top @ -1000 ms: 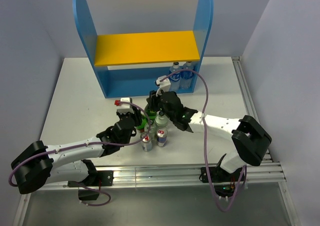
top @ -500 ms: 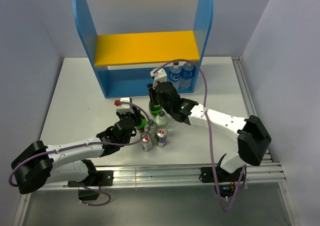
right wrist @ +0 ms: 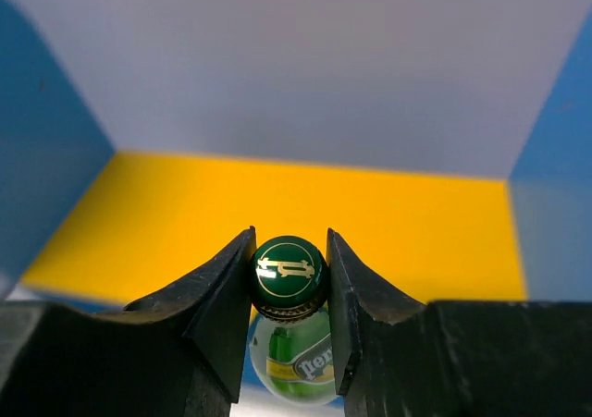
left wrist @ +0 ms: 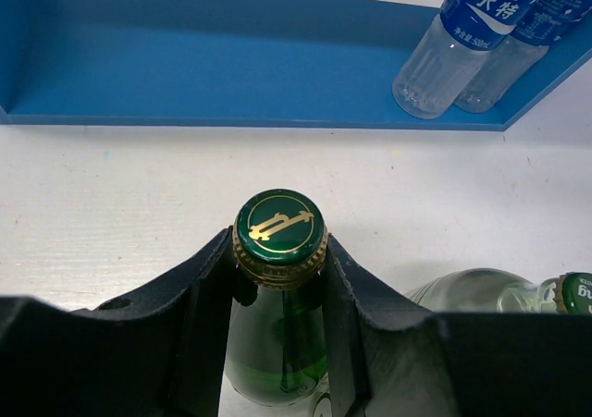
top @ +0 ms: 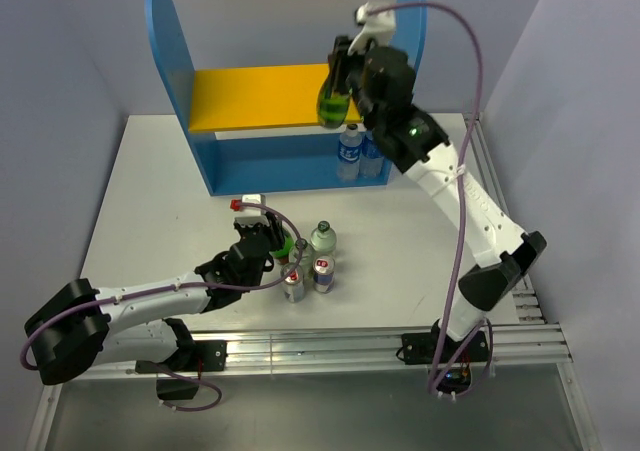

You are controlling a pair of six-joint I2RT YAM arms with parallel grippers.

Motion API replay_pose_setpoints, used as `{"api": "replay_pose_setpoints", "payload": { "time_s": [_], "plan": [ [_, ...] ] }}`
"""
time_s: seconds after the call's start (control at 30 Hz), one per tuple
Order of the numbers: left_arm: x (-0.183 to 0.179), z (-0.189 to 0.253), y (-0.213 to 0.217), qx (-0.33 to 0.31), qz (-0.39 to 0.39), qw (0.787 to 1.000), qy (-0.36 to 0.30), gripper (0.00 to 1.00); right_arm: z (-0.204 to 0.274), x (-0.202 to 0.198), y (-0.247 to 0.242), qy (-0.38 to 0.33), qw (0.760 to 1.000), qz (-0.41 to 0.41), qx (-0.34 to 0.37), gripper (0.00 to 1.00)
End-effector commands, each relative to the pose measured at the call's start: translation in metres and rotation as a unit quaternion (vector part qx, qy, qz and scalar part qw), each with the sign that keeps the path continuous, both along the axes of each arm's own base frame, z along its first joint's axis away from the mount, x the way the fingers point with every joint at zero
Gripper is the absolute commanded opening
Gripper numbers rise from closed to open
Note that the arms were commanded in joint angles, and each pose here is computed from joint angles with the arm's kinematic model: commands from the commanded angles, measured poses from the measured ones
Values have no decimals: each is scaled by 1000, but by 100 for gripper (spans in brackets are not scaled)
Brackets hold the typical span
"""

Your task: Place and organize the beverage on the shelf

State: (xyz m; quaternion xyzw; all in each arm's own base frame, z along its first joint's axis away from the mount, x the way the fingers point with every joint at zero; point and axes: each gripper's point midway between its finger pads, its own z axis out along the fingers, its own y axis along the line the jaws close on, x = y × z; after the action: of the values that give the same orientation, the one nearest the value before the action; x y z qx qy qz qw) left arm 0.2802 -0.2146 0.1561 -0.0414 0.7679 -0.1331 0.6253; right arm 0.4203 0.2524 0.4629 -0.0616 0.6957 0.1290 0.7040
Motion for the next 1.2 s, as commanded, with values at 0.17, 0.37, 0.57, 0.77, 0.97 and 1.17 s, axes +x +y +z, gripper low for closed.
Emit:
{"api": "replay_pose_setpoints", "payload": {
  "time_s": [0.17,0.37,0.57,0.77,0.97,1.17],
  "plan": [
    [0,3,-10,-1,-17,1000,0,0,124,22,-66,-110,990,-68,63,0],
    [0,3,-11,-3,-19,1000,0,0,118,44,-88,-108,988,-92,62,0],
    [1,1,-14,-2,-23,1000,2,0,86,70,-96,-76,990,-119,34,0],
    [1,2,-13,-3,-23,1000,1,0,61,84,-94,-60,990,-126,23,0],
    [1,1,-13,-1,-23,1000,3,0,40,97,-94,-57,988,-143,19,0],
    [1,-1,-14,3,-21,1000,4,0,24,104,-95,-49,987,-153,0,0]
  ]
}}
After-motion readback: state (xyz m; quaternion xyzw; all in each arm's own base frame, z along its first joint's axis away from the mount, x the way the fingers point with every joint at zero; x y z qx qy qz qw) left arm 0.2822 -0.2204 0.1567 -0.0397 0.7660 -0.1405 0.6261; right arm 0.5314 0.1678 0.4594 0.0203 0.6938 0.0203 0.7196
